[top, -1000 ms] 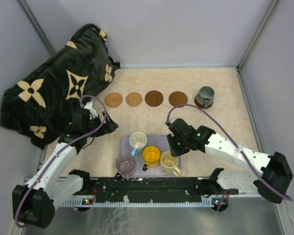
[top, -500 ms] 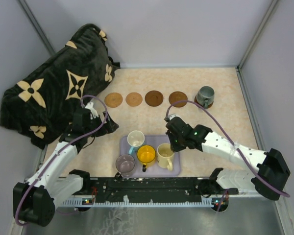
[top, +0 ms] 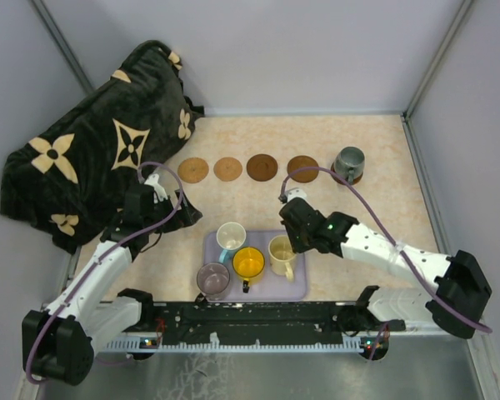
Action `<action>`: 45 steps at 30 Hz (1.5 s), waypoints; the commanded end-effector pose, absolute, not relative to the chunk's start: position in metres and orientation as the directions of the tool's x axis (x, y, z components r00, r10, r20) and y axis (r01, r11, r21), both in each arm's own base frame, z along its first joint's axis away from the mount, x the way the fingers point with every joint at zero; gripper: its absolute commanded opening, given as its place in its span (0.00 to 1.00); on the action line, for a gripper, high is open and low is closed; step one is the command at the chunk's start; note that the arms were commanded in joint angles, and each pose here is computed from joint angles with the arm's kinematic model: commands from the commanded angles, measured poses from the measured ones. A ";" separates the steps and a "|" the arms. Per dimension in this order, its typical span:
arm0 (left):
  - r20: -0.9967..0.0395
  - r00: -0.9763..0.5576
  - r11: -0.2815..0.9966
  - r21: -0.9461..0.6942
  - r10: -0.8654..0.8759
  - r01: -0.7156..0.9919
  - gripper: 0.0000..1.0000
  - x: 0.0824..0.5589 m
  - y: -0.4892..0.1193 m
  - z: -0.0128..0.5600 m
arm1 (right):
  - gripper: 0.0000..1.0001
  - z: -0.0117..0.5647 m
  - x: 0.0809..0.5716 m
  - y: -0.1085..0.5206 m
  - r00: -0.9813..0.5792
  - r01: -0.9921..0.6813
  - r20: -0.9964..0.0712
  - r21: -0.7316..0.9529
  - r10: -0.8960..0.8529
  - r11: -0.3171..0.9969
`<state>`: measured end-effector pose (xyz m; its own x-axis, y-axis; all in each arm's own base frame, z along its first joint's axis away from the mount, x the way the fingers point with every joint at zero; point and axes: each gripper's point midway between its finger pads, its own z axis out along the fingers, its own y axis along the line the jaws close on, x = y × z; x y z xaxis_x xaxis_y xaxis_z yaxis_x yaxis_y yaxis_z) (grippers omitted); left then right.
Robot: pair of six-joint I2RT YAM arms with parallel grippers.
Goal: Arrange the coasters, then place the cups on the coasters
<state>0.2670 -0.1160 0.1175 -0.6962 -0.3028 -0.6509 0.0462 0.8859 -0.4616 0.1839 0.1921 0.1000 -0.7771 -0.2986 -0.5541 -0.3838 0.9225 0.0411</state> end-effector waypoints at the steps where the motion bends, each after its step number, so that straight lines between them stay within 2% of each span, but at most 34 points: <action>1: -0.668 -0.682 0.879 -0.470 -0.297 0.077 1.00 0.269 -0.120 0.123 | 0.04 0.132 0.216 0.221 -0.686 -0.378 -0.693 0.082 -0.220 0.922; 8: -0.667 -0.685 0.884 -0.461 -0.293 0.070 1.00 0.265 -0.118 0.120 | 0.08 0.124 0.230 0.227 -0.674 -0.357 -0.708 0.058 -0.213 0.932; 12: -0.671 -0.681 0.888 -0.456 -0.293 0.067 1.00 0.265 -0.116 0.120 | 0.21 0.117 0.236 0.218 -0.661 -0.335 -0.713 0.001 -0.234 0.942; 14: -0.670 -0.682 0.888 -0.456 -0.293 0.066 1.00 0.266 -0.116 0.119 | 0.33 0.114 0.239 0.213 -0.649 -0.324 -0.719 -0.034 -0.249 0.945; 18: -0.667 -0.685 0.885 -0.460 -0.293 0.070 1.00 0.267 -0.118 0.119 | 0.40 0.114 0.246 0.204 -0.631 -0.298 -0.729 -0.091 -0.267 0.950; 22: -0.666 -0.688 0.884 -0.461 -0.290 0.074 1.00 0.268 -0.119 0.119 | 0.41 0.129 0.249 0.205 -0.617 -0.287 -0.746 -0.083 -0.250 0.954; 32: -0.675 -0.683 0.886 -0.456 -0.280 0.087 1.00 0.268 -0.119 0.124 | 0.43 0.193 0.225 0.218 -0.588 -0.376 -0.798 0.125 -0.132 0.918; 39: -0.677 -0.679 0.885 -0.458 -0.283 0.088 1.00 0.267 -0.119 0.125 | 0.40 0.170 0.187 0.209 -0.676 -0.446 -0.705 0.159 -0.215 0.881; 45: -0.671 -0.681 0.881 -0.466 -0.294 0.078 1.00 0.266 -0.119 0.124 | 0.49 0.153 0.165 0.205 -0.704 -0.480 -0.668 0.196 -0.242 0.855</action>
